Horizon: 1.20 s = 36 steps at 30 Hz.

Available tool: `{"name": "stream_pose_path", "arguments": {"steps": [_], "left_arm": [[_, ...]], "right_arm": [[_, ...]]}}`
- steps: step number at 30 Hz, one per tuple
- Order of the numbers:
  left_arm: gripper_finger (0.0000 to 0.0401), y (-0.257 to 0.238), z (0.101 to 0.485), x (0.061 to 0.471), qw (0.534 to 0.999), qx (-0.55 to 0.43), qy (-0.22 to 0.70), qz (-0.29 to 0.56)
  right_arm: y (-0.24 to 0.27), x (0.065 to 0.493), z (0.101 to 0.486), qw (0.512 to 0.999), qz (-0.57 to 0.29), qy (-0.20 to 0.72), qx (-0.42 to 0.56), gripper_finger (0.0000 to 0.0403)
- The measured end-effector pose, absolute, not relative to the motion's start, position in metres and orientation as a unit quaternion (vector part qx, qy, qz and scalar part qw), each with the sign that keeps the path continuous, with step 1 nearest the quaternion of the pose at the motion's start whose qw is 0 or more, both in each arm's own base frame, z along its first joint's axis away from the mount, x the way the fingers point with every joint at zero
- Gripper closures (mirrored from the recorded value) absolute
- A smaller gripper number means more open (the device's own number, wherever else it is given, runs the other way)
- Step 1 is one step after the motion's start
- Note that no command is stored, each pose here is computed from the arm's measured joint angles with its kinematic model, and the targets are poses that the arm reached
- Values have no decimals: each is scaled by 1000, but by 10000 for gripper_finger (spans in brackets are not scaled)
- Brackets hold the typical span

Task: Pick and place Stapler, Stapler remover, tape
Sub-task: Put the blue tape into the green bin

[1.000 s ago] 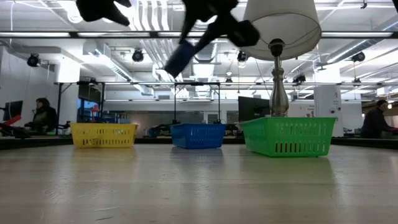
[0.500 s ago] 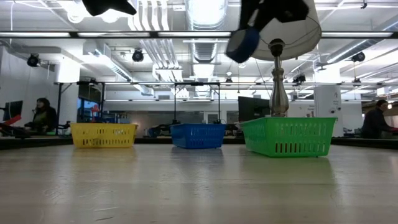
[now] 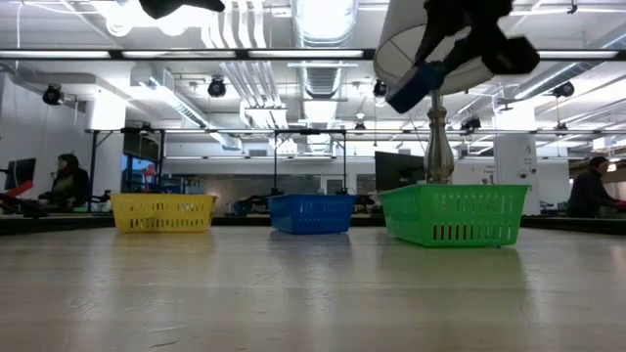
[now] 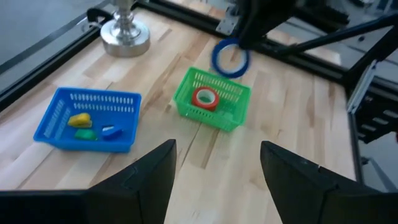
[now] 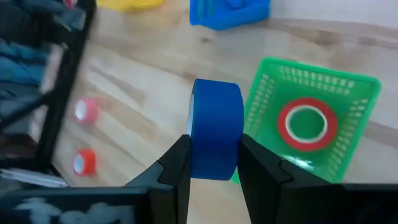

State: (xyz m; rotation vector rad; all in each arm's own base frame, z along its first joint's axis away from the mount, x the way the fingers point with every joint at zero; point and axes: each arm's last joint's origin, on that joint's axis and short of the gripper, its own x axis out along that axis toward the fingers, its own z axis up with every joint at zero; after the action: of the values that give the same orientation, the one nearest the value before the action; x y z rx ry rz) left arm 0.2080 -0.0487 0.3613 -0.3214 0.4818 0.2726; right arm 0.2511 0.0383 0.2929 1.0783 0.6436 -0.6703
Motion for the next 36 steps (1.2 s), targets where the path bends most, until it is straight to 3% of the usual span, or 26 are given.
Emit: {"name": "stream_pose_path", "arguments": {"steps": [19, 36], "left_arm": [[167, -50, 365, 210, 953, -167, 219, 125], [167, -50, 365, 210, 953, -169, 219, 125]], "right_arm": [[16, 219, 184, 652, -355, 230, 630, 296], [13, 218, 171, 649, -351, 195, 646, 297]]}}
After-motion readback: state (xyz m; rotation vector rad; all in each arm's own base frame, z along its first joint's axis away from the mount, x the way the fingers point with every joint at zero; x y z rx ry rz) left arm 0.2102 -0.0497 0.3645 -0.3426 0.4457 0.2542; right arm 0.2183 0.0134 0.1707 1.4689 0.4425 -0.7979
